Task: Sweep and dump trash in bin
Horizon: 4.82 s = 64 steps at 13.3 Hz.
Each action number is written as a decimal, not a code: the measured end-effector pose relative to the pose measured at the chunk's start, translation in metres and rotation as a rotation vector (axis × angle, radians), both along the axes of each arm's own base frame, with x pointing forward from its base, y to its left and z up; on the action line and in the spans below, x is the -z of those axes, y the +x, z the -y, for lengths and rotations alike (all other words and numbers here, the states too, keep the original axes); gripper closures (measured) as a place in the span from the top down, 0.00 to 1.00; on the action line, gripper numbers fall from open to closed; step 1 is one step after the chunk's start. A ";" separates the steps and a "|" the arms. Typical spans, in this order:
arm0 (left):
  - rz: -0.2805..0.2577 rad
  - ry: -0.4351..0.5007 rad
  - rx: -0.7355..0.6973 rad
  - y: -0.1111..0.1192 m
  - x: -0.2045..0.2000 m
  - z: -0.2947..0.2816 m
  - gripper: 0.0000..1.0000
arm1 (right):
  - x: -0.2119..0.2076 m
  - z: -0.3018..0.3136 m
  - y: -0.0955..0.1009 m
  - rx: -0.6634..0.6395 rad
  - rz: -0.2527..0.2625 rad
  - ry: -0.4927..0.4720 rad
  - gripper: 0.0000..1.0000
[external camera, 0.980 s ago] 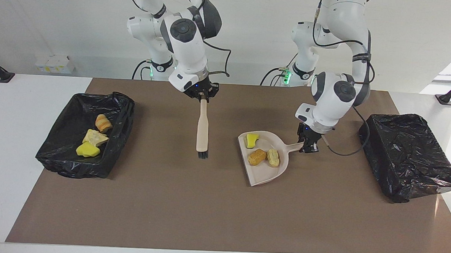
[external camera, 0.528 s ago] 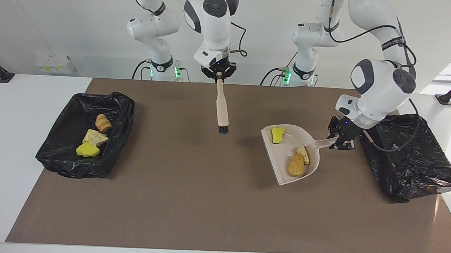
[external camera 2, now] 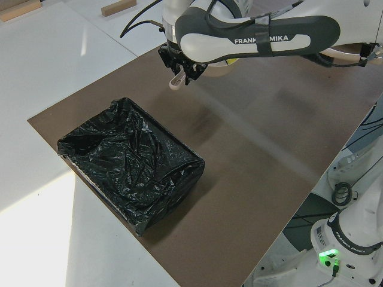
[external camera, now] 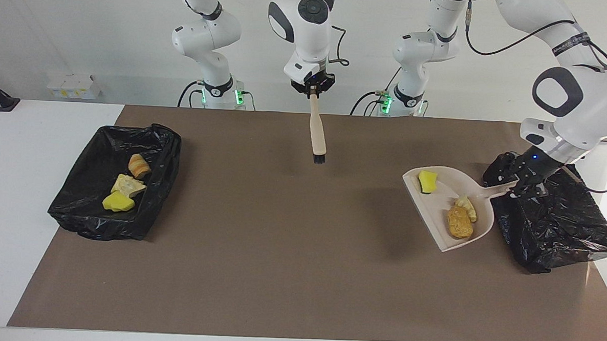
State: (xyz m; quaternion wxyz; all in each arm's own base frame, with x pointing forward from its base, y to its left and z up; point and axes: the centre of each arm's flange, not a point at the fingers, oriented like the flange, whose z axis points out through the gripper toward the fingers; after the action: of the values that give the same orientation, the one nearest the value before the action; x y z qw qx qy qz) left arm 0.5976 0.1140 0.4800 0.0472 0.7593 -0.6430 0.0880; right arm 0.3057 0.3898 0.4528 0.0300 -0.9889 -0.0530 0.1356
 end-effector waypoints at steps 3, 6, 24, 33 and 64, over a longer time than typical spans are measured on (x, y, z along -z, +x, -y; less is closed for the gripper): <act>0.016 0.032 0.052 -0.012 -0.020 -0.084 0.32 | 0.036 -0.017 -0.020 0.056 0.009 -0.014 0.26; 0.029 0.128 0.120 -0.030 -0.035 -0.166 0.32 | 0.066 -0.035 -0.046 0.103 0.012 -0.030 0.26; -0.114 1.166 0.276 -0.013 -0.064 -0.178 0.32 | 0.106 -0.034 -0.060 0.135 0.033 -0.031 0.65; 0.054 1.129 0.266 -0.018 -0.134 -0.107 0.32 | -0.004 0.053 0.019 0.293 0.106 -0.029 1.00; -0.206 0.065 -1.314 -0.057 0.123 0.473 0.32 | -0.205 0.354 0.269 0.110 0.333 -0.063 1.00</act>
State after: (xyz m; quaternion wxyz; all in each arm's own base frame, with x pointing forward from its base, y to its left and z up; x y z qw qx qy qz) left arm 0.5407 -0.3593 0.3572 0.0220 0.9989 -0.0409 0.0059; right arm 0.5748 0.0355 0.6575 -0.0027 -0.9995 0.0011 -0.0304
